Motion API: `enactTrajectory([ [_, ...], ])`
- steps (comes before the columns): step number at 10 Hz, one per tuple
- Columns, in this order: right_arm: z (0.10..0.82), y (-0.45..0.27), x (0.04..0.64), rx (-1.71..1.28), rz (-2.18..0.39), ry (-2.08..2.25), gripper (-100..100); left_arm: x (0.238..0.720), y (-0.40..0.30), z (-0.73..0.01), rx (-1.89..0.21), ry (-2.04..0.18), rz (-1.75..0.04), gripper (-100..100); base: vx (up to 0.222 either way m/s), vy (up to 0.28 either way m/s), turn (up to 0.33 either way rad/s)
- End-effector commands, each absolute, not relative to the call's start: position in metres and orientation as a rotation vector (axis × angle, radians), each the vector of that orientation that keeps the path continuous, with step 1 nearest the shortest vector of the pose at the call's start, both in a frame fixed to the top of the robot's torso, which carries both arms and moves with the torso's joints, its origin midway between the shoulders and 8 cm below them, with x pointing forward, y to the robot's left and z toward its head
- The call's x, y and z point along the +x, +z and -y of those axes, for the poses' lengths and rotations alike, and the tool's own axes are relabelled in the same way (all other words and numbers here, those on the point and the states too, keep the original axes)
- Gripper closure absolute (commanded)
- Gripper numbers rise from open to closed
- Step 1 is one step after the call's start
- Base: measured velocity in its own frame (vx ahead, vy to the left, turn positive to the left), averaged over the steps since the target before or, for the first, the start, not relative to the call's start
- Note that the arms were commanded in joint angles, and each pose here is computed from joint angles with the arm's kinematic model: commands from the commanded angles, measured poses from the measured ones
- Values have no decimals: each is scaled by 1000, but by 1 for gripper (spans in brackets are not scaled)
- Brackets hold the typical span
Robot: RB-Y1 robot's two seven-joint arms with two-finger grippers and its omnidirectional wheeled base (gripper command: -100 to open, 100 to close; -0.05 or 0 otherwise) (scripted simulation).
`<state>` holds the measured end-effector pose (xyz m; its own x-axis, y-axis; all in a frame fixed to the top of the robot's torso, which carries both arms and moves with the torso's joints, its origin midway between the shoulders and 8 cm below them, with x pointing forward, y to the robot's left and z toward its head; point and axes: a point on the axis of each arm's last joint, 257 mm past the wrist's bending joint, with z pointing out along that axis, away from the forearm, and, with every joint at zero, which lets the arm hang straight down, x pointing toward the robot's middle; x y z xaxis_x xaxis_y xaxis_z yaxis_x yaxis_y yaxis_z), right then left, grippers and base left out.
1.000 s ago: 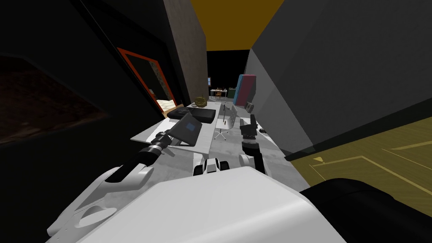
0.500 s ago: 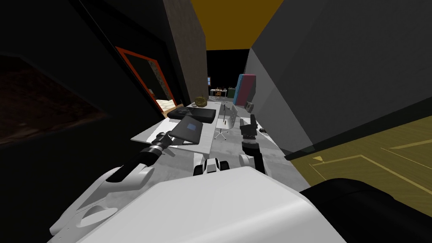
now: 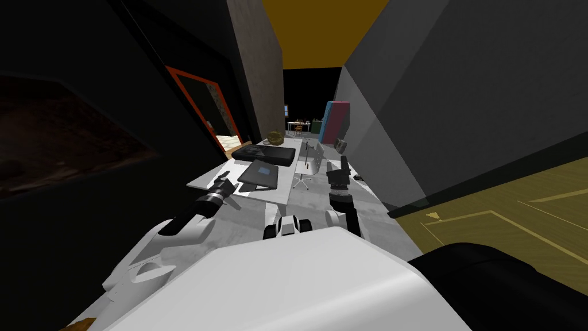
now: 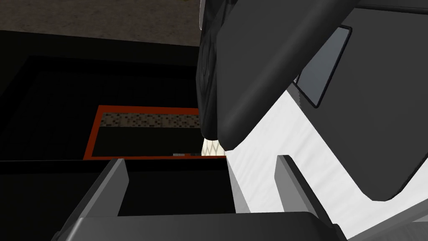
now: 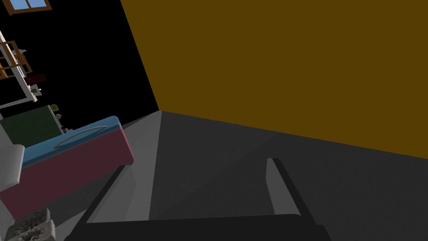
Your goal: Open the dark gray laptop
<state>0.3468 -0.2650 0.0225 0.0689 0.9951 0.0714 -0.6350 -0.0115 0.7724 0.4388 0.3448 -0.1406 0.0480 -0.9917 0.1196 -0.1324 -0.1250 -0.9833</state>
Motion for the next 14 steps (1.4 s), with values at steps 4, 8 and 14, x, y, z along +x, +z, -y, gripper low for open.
enactTrajectory([
  [4, 265, 23, 347, 761, -610, 1425, 0, 483, -141, -359, -1408, -1199, -1163, -100, -74, 23, 43],
  [8, 265, 22, 347, 761, -610, 1425, 0, 498, -160, -372, -1450, -1168, -1161, -100, 3, 3, -2],
  [14, 265, 22, 347, 761, -610, 1425, 0, 542, -163, -377, -1459, -1168, -1128, -100, -56, 19, 27],
])
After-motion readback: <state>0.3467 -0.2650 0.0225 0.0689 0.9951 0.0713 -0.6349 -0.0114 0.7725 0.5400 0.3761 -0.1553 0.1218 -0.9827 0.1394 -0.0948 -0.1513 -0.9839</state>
